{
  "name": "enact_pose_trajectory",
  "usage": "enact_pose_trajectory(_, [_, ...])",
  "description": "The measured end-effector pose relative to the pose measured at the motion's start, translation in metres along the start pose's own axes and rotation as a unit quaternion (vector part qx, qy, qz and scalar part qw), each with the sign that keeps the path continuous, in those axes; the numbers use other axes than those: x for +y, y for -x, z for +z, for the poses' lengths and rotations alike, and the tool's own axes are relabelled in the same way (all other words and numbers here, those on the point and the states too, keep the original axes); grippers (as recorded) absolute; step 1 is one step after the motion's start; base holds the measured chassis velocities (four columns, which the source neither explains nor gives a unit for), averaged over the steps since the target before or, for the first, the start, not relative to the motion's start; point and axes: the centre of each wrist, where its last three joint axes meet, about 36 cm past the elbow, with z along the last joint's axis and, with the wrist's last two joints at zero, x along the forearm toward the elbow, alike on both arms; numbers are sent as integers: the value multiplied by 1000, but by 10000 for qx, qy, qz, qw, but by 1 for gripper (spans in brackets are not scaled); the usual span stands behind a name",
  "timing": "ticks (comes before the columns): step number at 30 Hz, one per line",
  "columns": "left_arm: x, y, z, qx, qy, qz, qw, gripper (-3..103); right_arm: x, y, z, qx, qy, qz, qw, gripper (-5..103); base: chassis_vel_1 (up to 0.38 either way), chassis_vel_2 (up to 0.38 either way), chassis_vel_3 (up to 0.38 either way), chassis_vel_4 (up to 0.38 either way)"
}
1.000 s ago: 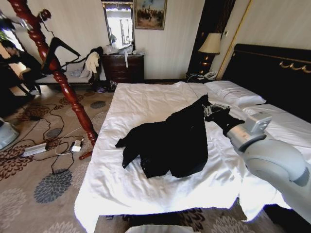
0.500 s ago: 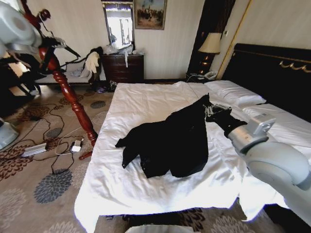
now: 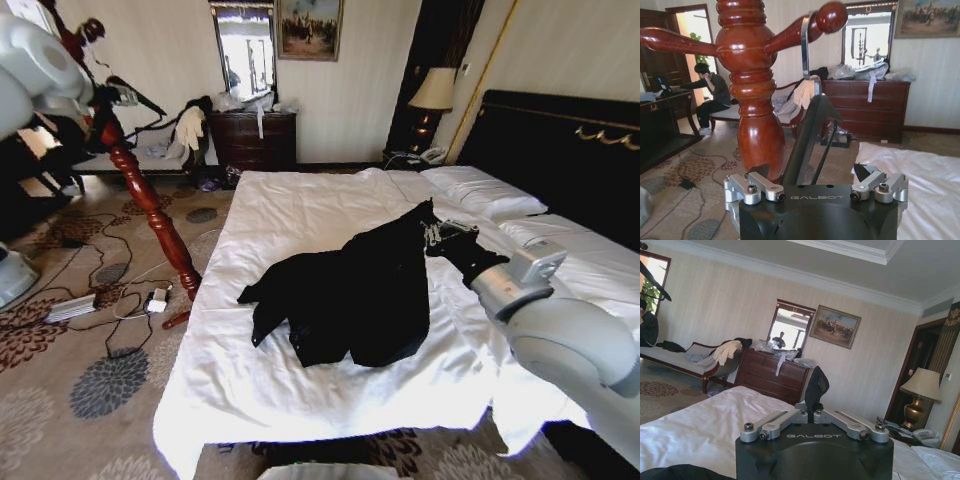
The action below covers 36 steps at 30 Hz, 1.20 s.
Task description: Pick up the clothes from the bed and hang them on the clothes hanger.
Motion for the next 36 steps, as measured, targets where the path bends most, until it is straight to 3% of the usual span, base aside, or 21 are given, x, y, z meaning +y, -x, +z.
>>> enact_pose_trajectory(5, [-1, 8, 7, 57, 91, -72, 9999, 81, -1, 1, -1, -20, -36, -19, 10000, 0, 0, 0, 0, 0])
enact_pose_trajectory(8, [3, 10, 8, 70, 58, -80, 9999, 64, -1, 1, -2, -18, -70, -32, 10000, 0, 0, 0, 0, 0])
enact_pose_trajectory(10, [5, 10, 8, 72, 45, -67, 9999, 64, -1, 1, -2, -18, -74, -34, 10000, 0, 0, 0, 0, 0])
enact_pose_trajectory(14, [7, 12, 11, 78, 65, -61, 9999, 43, 1, 0, 0, 6, -74, -45, 10000, 0, 0, 0, 0, 0])
enact_pose_trajectory(15, [7, 12, 11, 78, 65, -61, 9999, 43, 1, 0, 0, 6, -74, -45, 10000, 0, 0, 0, 0, 0])
enact_pose_trajectory(17, [5, 12, 13, 56, 111, -65, 9999, 32, 1, 0, 0, 11, -66, -40, 10000, 0, 0, 0, 0, 0])
enact_pose_trajectory(20, [3, 12, 13, 31, 130, -69, 9999, 26, 1, 0, 0, 10, -63, -36, 10000, 0, 0, 0, 0, 0])
enact_pose_trajectory(22, [2, 13, 12, -19, 148, -107, 9998, 17, 1, 0, 1, 10, -64, -27, 10000, 0, 0, 0, 0, 0])
enact_pose_trajectory(29, [2, 8, 15, -152, 239, -54, 9996, 17, 1, 1, 2, 23, -51, -19, 10000, 0, 0, 0, 0, 0])
enact_pose_trajectory(36, [18, -15, 16, -568, 423, 101, 9974, 17, 3, 0, 5, 50, -24, -28, 10000, 0, 0, 0, 0, 0])
